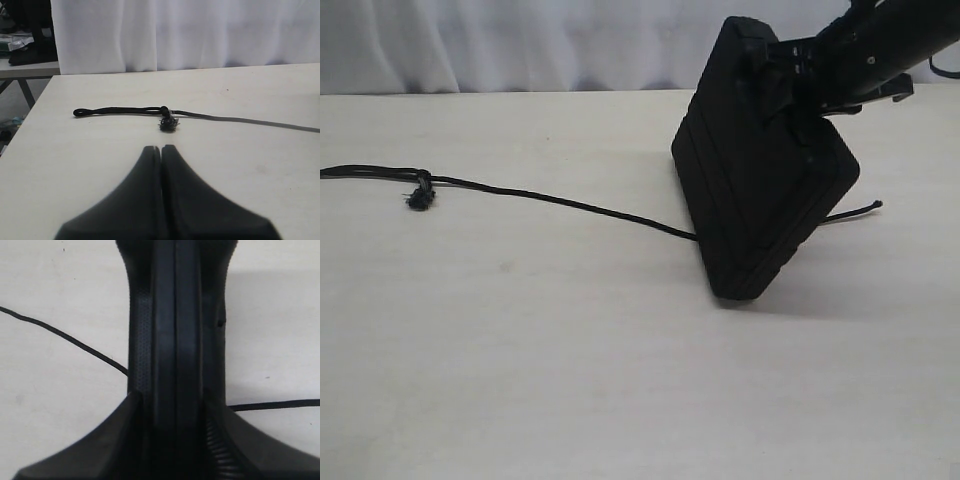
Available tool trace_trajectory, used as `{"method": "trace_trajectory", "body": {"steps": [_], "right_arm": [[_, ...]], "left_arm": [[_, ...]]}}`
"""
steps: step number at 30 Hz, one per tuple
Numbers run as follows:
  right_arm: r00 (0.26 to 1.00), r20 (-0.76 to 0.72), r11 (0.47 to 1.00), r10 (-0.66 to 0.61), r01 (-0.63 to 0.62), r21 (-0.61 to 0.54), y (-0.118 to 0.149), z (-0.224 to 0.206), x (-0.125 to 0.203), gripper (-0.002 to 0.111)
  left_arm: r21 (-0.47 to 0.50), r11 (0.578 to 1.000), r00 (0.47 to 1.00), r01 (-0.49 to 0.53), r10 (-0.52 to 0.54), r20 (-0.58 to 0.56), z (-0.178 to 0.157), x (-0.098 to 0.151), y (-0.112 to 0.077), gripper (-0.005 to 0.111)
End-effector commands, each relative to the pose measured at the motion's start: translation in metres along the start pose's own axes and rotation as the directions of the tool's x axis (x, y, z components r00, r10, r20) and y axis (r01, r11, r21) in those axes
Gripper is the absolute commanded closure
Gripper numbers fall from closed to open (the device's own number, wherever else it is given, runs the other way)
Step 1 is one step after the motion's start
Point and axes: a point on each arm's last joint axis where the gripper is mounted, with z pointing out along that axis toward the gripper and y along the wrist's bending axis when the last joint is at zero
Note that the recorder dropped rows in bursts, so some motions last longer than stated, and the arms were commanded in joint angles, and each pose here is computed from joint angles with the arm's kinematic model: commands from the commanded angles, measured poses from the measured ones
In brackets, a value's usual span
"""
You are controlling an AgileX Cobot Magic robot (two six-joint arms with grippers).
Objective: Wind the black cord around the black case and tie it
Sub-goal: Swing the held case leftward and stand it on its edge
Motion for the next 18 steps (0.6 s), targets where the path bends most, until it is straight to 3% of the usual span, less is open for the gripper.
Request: {"method": "trace_trajectory", "body": {"steps": [1, 5, 10, 13, 18], "right_arm": [[0.999, 0.028, 0.999, -0.042, 0.042, -0.014, 0.012, -0.006, 0.000, 0.074], [0.993, 0.083, 0.996, -0.088, 0.086, 0.021, 0.032, 0.000, -0.001, 0.074], [0.996, 0.065, 0.996, -0.059, 0.055, 0.075, 0.029, 0.000, 0.001, 0.080], [0.995, 0.067, 0.996, -0.068, 0.064, 0.064, 0.030, 0.000, 0.001, 0.073], [0.993, 0.093, 0.996, -0.069, 0.064, 0.054, 0.033, -0.006, -0.006, 0.072]], "left_arm": [[0.007, 1.000, 1.000, -0.001, 0.001, 0.007, 0.000, 0.000, 0.000, 0.107], [0.007, 1.000, 1.000, -0.001, 0.001, 0.007, 0.000, 0.000, 0.000, 0.107], [0.007, 1.000, 1.000, -0.001, 0.001, 0.007, 0.000, 0.000, 0.000, 0.107], [0.007, 1.000, 1.000, -0.001, 0.001, 0.007, 0.000, 0.000, 0.000, 0.107], [0.007, 1.000, 1.000, -0.001, 0.001, 0.007, 0.000, 0.000, 0.000, 0.107]]}}
